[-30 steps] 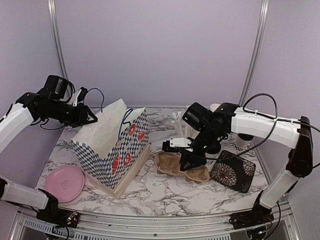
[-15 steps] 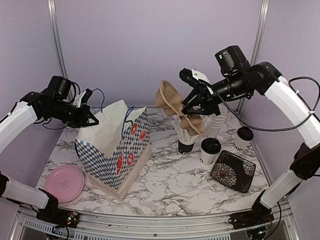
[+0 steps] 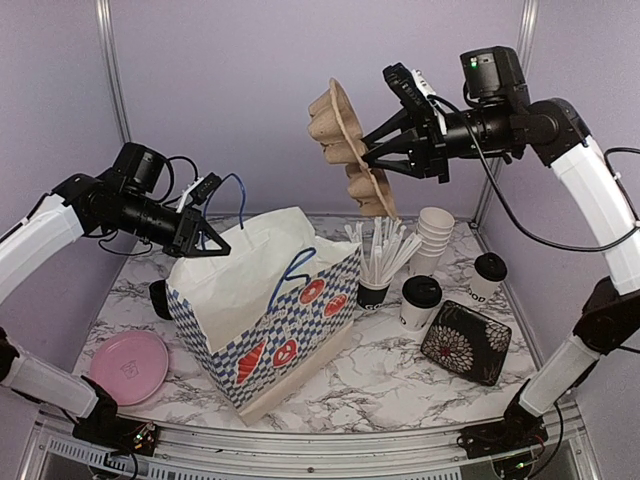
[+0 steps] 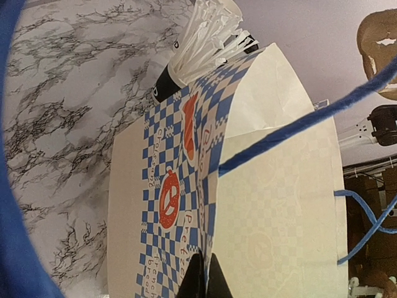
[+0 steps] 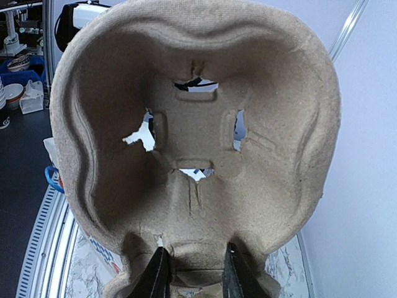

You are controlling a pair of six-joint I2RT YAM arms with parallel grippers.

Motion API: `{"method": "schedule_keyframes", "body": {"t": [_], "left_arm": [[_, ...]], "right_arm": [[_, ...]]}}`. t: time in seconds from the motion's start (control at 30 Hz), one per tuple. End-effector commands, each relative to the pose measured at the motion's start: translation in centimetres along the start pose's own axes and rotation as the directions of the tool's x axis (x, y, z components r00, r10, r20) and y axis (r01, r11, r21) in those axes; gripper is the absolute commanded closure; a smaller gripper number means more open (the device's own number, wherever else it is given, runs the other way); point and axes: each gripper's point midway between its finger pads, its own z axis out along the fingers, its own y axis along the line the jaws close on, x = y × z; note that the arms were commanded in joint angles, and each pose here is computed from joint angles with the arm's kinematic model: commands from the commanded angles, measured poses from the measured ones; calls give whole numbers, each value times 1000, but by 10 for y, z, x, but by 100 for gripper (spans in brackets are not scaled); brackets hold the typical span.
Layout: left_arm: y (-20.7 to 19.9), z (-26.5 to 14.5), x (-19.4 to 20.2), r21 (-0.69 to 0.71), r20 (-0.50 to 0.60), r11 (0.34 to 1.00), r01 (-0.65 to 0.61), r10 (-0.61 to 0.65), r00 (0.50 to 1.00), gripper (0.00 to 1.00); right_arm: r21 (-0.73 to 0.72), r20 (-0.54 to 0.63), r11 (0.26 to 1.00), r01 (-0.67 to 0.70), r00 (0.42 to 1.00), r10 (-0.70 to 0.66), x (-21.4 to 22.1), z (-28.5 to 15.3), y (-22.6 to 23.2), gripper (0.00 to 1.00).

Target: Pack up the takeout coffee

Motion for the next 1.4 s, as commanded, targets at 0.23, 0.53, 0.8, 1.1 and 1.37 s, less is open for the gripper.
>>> {"method": "schedule_keyframes", "body": {"t": [0.23,0.53,0.8,1.1,1.37], "left_arm": [[-35,53,-1,169,-150,975,-147,173,973,100],[-42,96,-20,213,-201,960,-183,226,953,100],[-30,106,-34,145,-189,966,-214,239,952,69],[-38,52,-70,-76,13,938,-337,339,941,34],[-28,-22,-91,-377,234,864,-333,437,869,24]], "right_arm": [[-155,75,988,-21,997,33,-6,11,20,74],[-237,53,971,-16,998,29,13,35,41,74],[-278,-36,960,17,999,-28,45,63,65,74],[-310,-115,951,-7,993,-30,76,85,68,74],[-330,-206,943,-36,978,-35,106,103,70,74]]}}
